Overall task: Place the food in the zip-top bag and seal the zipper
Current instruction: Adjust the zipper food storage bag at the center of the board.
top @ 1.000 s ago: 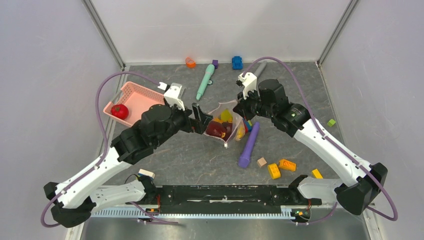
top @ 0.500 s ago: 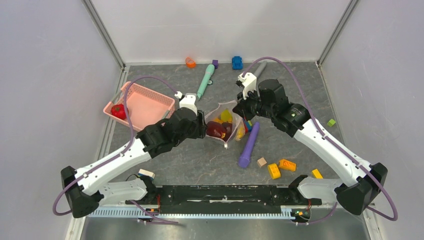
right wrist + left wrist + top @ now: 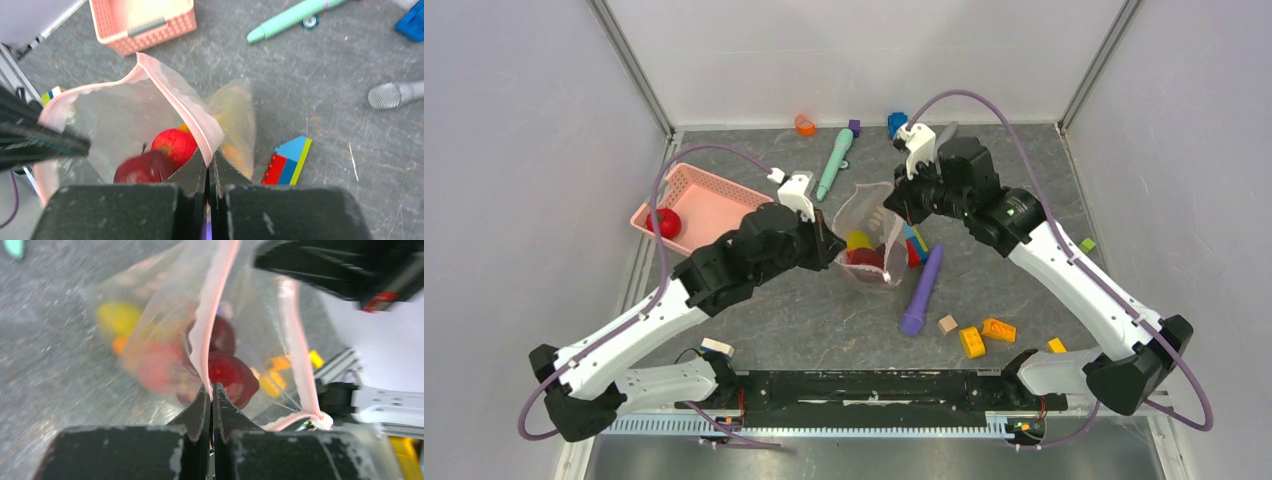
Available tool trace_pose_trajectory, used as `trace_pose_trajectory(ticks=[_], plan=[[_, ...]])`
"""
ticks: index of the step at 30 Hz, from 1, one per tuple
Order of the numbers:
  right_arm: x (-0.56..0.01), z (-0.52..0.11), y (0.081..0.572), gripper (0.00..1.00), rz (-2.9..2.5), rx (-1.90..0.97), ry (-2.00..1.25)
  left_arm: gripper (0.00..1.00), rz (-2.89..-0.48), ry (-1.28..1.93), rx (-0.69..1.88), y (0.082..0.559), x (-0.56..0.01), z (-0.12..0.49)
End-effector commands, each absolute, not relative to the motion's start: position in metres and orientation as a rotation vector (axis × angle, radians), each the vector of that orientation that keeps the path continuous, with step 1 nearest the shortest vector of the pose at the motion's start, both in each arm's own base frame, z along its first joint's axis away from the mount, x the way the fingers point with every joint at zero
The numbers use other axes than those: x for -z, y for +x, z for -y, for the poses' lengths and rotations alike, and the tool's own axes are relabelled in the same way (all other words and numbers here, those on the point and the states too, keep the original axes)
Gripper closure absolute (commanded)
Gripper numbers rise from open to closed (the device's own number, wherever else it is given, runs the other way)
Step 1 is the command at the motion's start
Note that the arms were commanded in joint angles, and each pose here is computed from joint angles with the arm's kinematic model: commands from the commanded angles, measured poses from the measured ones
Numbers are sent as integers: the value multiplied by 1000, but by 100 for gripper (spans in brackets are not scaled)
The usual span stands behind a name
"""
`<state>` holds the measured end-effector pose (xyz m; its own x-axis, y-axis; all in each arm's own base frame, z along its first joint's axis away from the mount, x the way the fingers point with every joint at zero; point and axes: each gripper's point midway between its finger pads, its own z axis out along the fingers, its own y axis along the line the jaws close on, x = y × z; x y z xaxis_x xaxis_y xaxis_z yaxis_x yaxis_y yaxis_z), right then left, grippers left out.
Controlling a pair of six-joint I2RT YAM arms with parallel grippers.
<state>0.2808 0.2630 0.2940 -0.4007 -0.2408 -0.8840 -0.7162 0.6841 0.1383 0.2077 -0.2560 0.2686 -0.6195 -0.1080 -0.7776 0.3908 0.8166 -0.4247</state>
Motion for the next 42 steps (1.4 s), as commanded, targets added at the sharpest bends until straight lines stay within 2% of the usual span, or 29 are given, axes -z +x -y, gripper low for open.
trace_pose_trajectory(ticks=[1, 7, 13, 20, 22, 23, 24, 25, 26, 27, 42], plan=[[-337, -269, 290, 99, -1916, -657, -711, 98, -1843, 231, 1016, 196, -373, 274], [-329, -265, 283, 99, -1967, -640, -761, 98, -1870, 26, 868, 223, -375, 253], [-308, -254, 282, 98, -2019, -570, -769, 98, -2005, -128, 536, 253, -325, 229], [-283, -258, 286, 98, -2083, -565, -793, 84, -2104, -31, 487, 250, -288, 239], [-286, -260, 288, 100, -2054, -572, -782, 75, -2100, -19, 492, 248, -288, 237], [-290, -261, 288, 100, -2027, -584, -772, 63, -2092, -14, 499, 247, -291, 236], [-291, -262, 287, 100, -2010, -597, -768, 46, -2083, -11, 503, 245, -293, 233], [-292, -263, 287, 100, -1987, -610, -765, 21, -2073, -8, 506, 244, -295, 231], [-296, -264, 286, 100, -1964, -621, -761, 7, -2056, -11, 516, 242, -299, 228], [-297, -264, 285, 100, -1949, -628, -761, 1, -2042, -21, 520, 241, -302, 224], [-292, -264, 288, 100, -1929, -613, -762, 0, -1988, -277, 293, 257, -318, 153]])
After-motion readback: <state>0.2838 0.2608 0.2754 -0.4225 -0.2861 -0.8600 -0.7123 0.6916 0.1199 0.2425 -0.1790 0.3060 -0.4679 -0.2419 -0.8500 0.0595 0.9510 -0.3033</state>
